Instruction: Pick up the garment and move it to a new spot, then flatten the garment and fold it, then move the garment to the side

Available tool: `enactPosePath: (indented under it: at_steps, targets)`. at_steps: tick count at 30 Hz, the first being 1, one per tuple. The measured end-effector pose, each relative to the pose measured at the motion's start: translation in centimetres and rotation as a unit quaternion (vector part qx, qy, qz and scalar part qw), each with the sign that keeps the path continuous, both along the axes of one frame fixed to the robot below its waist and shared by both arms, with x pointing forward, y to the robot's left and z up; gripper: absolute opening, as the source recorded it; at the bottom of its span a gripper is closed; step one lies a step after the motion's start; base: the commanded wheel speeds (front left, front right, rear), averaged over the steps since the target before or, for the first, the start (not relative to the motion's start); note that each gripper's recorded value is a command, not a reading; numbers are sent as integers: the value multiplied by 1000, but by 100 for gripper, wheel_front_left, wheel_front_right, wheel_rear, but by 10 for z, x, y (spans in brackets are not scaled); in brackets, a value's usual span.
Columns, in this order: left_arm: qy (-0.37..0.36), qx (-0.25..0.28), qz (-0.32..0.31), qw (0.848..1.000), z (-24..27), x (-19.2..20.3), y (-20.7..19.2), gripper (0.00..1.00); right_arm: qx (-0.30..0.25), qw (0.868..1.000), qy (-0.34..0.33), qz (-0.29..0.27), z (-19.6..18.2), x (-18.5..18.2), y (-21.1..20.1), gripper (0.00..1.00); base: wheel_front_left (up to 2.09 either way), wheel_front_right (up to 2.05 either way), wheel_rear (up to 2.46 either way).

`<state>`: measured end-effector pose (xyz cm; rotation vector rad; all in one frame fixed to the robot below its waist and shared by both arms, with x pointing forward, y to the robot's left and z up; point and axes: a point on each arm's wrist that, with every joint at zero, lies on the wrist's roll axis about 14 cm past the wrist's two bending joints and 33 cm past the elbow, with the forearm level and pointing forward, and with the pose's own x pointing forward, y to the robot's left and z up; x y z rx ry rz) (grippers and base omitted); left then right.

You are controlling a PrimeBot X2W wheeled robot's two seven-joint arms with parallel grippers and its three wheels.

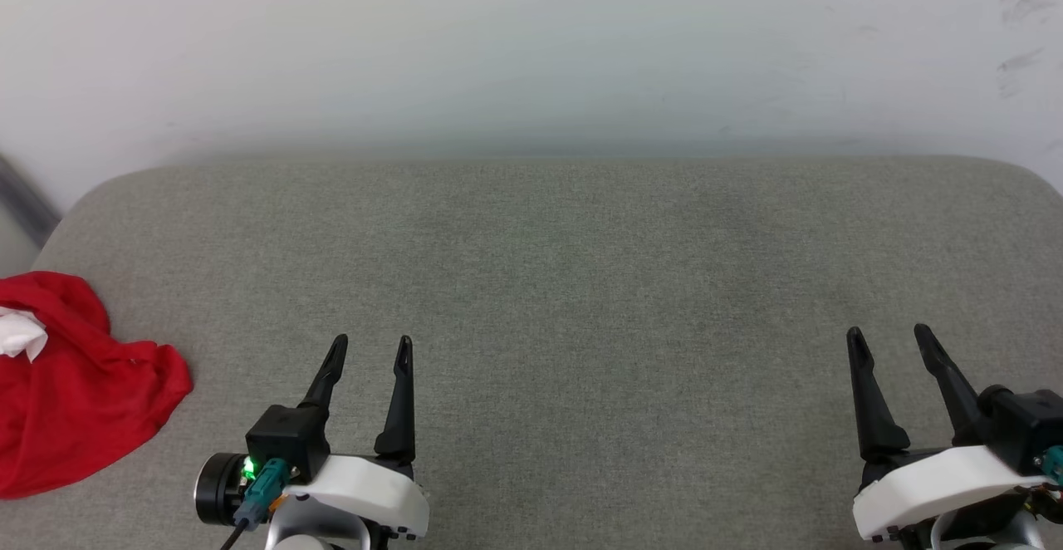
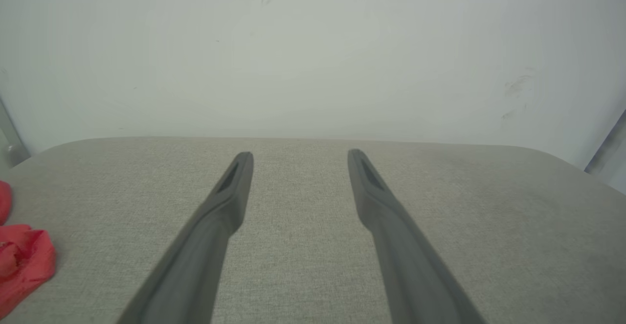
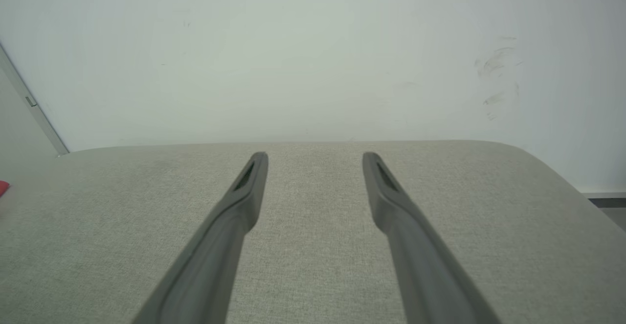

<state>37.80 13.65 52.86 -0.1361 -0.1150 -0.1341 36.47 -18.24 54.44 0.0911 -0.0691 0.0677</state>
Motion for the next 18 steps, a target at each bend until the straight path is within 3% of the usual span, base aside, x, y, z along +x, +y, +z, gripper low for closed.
enactPosePath:
  at_steps: [18]
  targets:
    - [-11,17,6,1000,0,-1,1,100,-42,999,-8,0,1,-1,1,100,0,0,0]
